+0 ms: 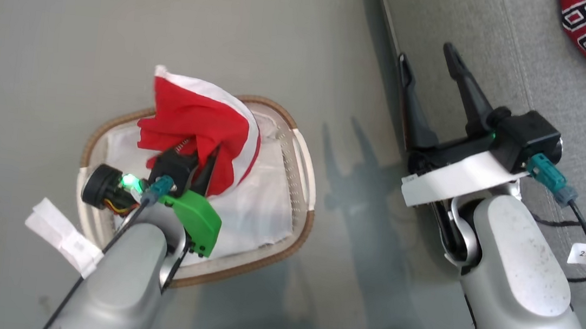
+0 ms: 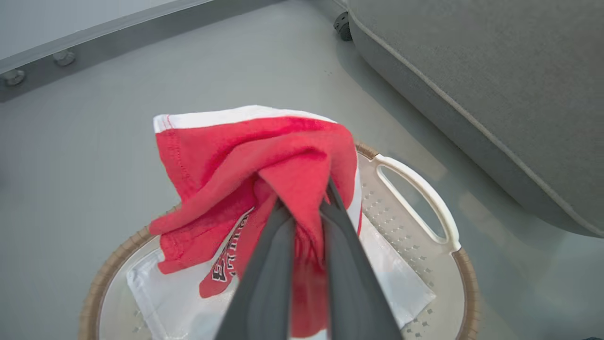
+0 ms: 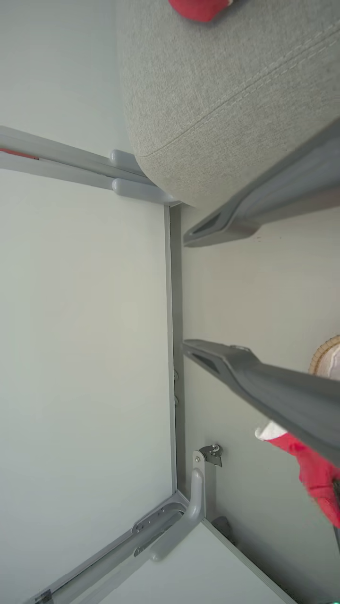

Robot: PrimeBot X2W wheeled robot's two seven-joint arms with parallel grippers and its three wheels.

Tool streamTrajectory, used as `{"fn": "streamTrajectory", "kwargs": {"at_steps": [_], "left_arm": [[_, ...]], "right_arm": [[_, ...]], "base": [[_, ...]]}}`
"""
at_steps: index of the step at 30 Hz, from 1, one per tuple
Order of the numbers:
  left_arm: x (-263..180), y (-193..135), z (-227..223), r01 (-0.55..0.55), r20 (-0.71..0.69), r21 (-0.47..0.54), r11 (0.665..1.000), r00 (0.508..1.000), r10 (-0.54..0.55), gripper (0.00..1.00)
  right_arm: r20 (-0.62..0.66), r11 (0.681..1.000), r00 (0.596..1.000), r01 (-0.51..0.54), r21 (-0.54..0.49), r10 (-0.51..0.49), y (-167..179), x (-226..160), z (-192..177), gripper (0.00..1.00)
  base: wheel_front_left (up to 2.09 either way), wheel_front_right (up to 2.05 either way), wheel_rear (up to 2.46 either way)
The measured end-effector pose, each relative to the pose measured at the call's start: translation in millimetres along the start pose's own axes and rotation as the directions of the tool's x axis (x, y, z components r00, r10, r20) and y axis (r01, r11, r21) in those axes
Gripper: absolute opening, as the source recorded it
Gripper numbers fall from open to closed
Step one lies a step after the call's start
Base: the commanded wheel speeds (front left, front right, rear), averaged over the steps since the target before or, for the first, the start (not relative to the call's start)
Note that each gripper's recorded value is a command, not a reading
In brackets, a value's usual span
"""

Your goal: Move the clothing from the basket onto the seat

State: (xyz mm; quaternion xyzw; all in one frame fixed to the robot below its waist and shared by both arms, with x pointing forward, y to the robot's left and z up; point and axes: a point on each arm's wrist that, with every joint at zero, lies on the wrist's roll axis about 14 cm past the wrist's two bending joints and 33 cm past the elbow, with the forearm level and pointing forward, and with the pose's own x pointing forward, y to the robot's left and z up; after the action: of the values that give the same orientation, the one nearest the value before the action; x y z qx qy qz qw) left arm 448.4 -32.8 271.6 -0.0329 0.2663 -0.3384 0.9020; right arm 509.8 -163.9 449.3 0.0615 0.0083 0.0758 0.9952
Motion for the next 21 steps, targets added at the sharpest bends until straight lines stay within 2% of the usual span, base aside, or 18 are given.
{"fn": "streamTrajectory", "kwargs": {"at_steps": [12, 21], "left_arm": [[-62.9, 9.5, 52.3, -0.135, 0.169, -0.026, 0.991, 0.976, 0.137, 0.0], [-109.2, 15.0, 98.2, -0.217, 0.322, -0.035, 0.975, 0.921, 0.217, 0.0]], "right_arm": [[0.019, 0.998, 0.999, -0.051, 0.035, 0.05, 32.3, -23.9, 17.2, 1.0], [0.046, 0.995, 0.996, -0.083, 0.054, 0.08, 51.7, -45.2, 33.8, 1.0]], "base": [[0.0, 0.0, 0.0], [0.0, 0.0, 0.0]]}}
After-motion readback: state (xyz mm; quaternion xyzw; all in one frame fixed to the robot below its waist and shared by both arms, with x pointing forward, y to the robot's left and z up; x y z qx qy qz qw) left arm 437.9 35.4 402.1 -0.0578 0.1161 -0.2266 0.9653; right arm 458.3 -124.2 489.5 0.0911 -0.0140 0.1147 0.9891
